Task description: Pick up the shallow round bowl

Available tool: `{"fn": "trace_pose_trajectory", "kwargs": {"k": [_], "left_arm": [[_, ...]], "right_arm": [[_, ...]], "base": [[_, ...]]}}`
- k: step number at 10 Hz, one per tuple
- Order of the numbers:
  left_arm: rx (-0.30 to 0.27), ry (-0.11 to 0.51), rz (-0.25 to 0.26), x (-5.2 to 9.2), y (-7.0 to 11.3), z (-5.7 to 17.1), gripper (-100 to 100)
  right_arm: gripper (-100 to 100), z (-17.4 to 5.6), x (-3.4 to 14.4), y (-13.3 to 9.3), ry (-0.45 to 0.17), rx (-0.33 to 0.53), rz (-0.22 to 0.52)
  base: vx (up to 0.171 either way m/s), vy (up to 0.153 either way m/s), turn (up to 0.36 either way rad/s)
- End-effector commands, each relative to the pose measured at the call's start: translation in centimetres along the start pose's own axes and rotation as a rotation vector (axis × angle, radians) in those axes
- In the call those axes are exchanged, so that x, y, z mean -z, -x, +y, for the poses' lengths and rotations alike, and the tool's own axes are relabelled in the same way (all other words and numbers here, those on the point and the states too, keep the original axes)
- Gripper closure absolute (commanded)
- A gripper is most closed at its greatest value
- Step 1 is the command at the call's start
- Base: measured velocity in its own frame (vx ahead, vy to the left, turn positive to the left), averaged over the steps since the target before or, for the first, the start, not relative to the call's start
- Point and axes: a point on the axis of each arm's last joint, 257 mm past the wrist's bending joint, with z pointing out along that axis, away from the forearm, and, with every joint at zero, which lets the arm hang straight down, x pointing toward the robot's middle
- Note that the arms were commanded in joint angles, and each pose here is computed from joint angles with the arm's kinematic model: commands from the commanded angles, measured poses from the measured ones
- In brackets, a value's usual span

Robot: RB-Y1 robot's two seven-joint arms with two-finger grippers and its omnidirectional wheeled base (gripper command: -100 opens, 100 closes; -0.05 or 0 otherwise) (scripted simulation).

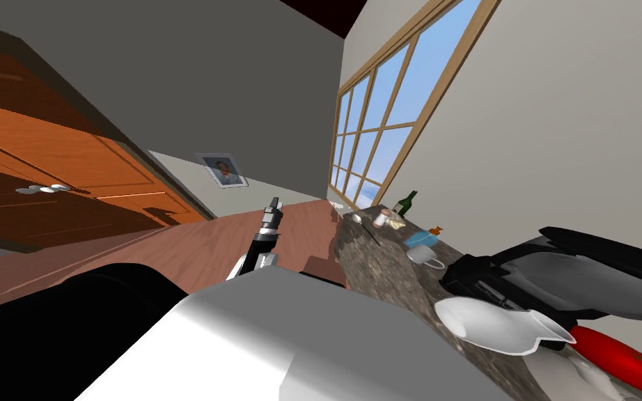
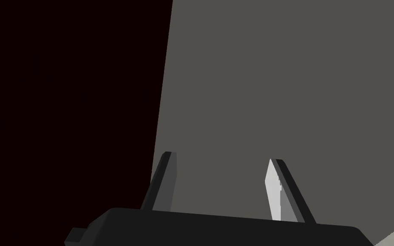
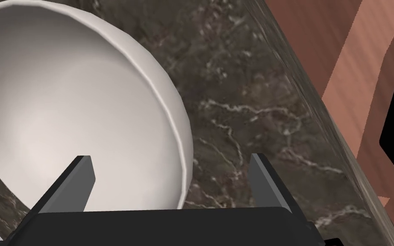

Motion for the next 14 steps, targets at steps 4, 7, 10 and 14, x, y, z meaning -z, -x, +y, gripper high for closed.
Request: {"fn": "trace_pose_trajectory", "kwargs": {"k": [4, 7, 10, 14], "left_arm": [[0.0, 0.0, 0.0, 0.0, 0.0, 0.0, 0], [0.0, 0.0, 0.0, 0.0, 0.0, 0.0, 0], [0.0, 0.0, 0.0, 0.0, 0.0, 0.0, 0], [0.0, 0.0, 0.0, 0.0, 0.0, 0.0, 0]], "right_arm": [[-100, 0.3, -0.4, -0.8, -0.002, -0.086, 0.031], [-100, 0.5, -0.7, -1.4, -0.005, -0.148, 0.055], [-100, 0.5, -0.7, -1.7, -0.008, -0.167, 0.064], [100, 0.5, -0.7, -1.7, -0.007, -0.169, 0.066]], "base": [[-0.157, 0.025, 0.209], [-0.112, 0.011, 0.194], [-0.138, 0.034, 0.166], [-0.004, 0.002, 0.0]]}}
